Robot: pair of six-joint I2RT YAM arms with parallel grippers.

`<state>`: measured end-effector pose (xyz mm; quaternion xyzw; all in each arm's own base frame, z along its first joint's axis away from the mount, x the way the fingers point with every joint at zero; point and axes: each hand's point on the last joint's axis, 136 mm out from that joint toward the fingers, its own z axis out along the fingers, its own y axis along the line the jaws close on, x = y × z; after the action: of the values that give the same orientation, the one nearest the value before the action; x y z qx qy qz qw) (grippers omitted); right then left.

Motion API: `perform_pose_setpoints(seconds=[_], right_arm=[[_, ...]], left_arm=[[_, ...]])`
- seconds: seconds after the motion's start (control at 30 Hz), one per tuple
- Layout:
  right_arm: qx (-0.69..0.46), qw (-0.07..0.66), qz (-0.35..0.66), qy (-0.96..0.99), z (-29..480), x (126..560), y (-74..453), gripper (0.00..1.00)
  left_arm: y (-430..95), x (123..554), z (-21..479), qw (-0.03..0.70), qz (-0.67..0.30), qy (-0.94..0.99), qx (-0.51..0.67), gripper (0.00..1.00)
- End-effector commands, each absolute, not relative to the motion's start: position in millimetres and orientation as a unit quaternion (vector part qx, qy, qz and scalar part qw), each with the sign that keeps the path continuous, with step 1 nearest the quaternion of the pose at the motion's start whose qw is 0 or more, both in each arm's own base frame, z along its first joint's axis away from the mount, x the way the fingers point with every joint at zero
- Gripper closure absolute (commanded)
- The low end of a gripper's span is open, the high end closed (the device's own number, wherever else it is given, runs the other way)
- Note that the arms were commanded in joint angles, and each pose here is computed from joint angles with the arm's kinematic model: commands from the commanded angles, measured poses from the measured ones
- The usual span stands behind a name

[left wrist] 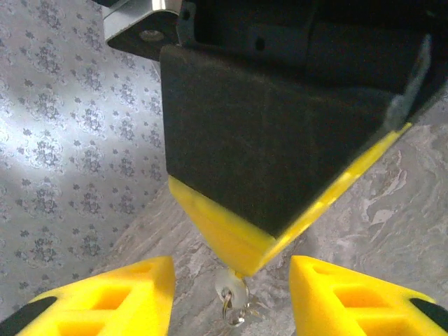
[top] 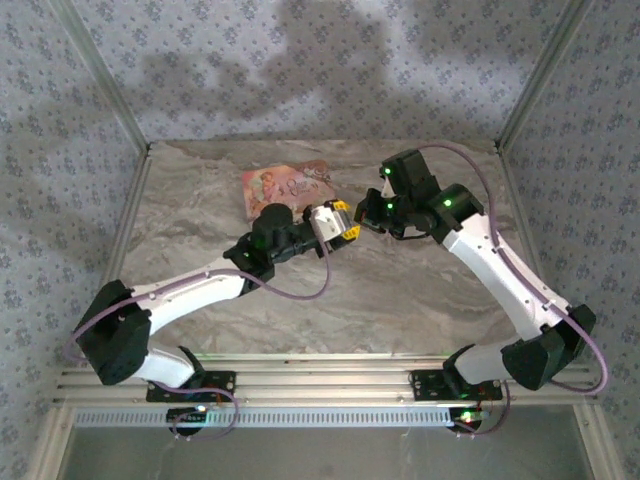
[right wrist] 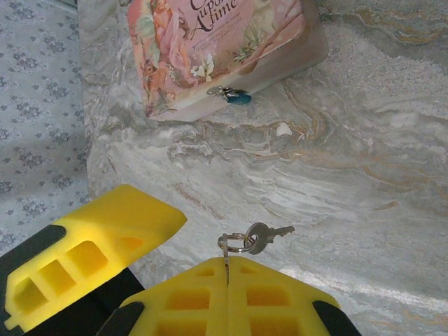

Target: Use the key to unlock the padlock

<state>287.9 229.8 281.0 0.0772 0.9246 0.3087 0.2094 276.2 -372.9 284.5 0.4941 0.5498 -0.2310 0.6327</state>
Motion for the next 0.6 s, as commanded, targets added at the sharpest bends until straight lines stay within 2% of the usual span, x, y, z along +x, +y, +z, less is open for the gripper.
perform_pose_setpoints(seconds=[0.0, 0.33, 0.43, 0.57], right_arm=[[0.080, 0.204, 0.318, 0.922, 288, 287, 234, 1.00], [0.085, 0.203, 0.320, 0.921, 288, 290, 233, 1.00], [0.086, 0.202, 0.322, 0.921, 288, 290, 233, 1.00], [0.088, 0.201, 0.324, 0.920, 287, 291, 234, 1.00]], left_arm=[[-379, 280, 294, 0.643, -0.218, 0.537, 0.501, 0.57], [-380, 283, 276, 0.629, -0.206, 0.548, 0.512, 0.61], [-380, 284, 273, 0.626, -0.200, 0.550, 0.516, 0.70], [-379, 284, 272, 0.626, -0.191, 0.550, 0.518, 0.90]])
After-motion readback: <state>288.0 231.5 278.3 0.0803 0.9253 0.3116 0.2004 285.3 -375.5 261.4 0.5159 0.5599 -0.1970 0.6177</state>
